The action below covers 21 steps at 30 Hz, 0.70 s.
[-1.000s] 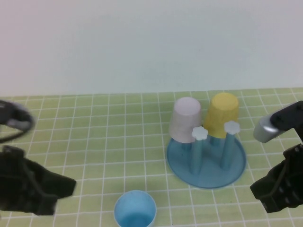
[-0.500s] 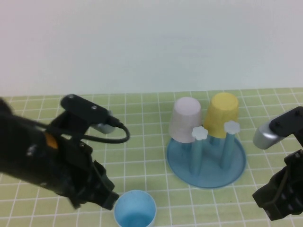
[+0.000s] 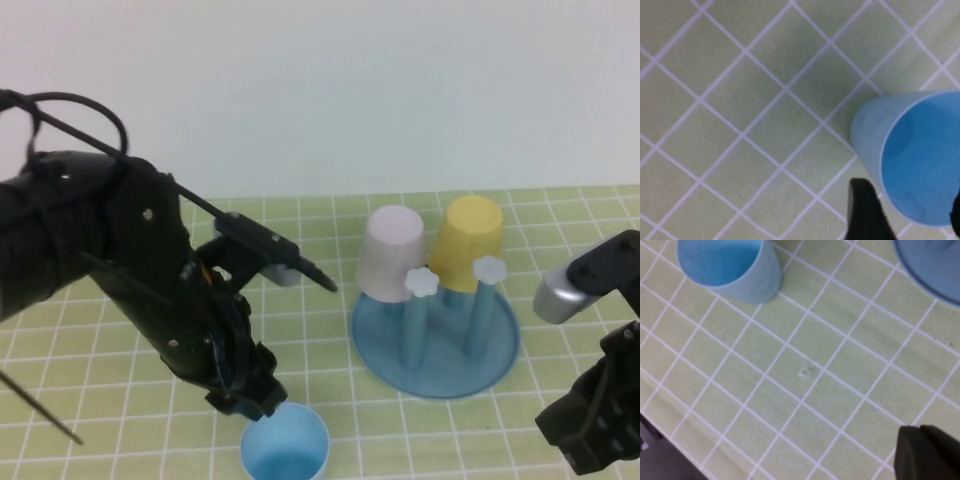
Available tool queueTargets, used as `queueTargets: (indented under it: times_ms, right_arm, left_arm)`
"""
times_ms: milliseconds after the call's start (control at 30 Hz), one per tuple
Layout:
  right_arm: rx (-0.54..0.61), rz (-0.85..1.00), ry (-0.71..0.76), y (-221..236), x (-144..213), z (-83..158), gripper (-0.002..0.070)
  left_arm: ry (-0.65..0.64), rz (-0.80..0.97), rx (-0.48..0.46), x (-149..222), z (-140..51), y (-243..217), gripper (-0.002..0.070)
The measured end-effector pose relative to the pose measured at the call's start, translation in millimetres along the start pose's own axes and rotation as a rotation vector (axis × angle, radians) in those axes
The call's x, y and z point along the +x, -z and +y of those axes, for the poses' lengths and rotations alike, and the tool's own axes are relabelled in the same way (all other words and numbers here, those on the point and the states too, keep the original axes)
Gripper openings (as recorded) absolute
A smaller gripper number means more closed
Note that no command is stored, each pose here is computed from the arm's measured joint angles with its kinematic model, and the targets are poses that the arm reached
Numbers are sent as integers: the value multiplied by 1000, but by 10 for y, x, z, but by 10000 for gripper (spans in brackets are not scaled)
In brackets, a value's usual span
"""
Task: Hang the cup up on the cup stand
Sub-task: Pick up the cup from the table
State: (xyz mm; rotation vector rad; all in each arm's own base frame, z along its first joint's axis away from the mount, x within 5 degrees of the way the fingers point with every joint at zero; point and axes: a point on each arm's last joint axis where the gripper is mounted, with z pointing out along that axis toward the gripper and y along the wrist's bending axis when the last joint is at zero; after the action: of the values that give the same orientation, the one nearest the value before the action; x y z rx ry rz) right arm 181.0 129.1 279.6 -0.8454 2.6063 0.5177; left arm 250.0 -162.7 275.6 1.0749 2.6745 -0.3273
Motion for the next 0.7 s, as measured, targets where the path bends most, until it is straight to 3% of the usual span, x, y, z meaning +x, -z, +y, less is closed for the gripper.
queueTargets:
  times_ms: [700]
  right_arm:
    - [-7, 26, 9, -5, 21, 5, -1]
  left_arm:
    - [2, 126, 79, -107, 105, -650, 344]
